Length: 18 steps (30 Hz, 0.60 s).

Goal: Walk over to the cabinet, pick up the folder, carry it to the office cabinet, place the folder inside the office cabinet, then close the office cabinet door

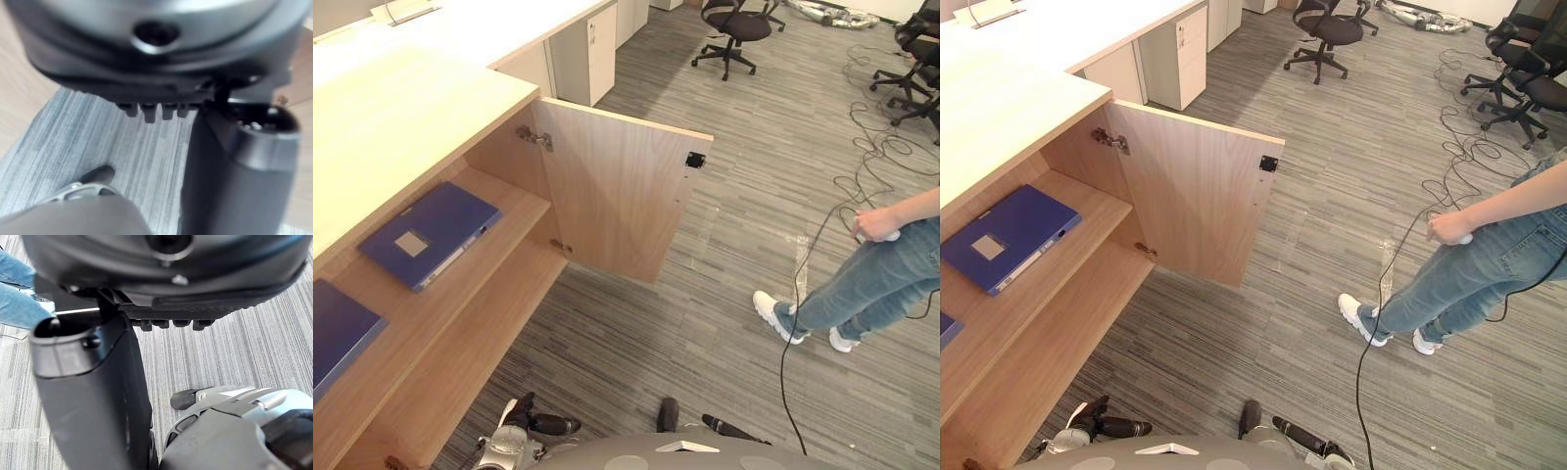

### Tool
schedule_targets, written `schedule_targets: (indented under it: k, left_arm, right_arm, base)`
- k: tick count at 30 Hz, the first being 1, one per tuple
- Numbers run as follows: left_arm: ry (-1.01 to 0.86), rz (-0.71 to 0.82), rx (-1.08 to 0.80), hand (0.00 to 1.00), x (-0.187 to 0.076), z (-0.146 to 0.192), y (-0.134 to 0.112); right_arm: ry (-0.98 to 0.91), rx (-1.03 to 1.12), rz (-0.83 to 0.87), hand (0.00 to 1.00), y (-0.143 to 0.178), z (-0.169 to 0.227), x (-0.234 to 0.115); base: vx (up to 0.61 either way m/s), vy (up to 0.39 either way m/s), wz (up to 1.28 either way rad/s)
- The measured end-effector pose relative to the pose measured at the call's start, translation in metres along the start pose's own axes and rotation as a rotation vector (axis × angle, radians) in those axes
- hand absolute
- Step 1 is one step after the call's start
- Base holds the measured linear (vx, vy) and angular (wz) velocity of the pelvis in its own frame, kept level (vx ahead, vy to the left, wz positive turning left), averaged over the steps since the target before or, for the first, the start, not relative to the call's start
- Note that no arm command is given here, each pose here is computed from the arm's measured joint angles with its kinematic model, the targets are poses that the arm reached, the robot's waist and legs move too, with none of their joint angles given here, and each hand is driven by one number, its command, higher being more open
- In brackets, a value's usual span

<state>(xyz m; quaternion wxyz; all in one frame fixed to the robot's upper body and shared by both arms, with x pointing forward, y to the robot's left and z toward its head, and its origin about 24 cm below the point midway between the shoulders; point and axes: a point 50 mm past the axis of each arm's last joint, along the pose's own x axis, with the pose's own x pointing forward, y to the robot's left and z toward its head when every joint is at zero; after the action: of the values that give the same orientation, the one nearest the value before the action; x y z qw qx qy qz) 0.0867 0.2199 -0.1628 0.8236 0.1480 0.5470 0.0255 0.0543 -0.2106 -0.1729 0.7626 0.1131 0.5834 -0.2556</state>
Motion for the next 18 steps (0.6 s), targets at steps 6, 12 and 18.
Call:
schedule_targets:
  k: [6, 12, 18]
  left_arm:
    - [0.0, 0.0, -0.003, 1.0, 0.0, 0.0, -0.002]
    - [-0.003, -0.011, 0.015, 1.0, 0.0, 0.0, -0.004]
    - [-0.005, -0.034, 0.031, 1.0, -0.001, -0.001, -0.008]
  right_arm:
    - [-0.001, 0.088, 0.004, 1.0, 0.0, 0.0, 0.0]
    - [-0.075, 0.222, 0.144, 1.0, 0.021, 0.016, -0.001]
    - [-0.126, 0.445, 0.267, 1.0, 0.042, 0.042, -0.003]
  base:
    - [0.0, 0.035, 0.07]
    - [-0.02, 0.029, 0.02]
    - [-0.03, 0.019, 0.02]
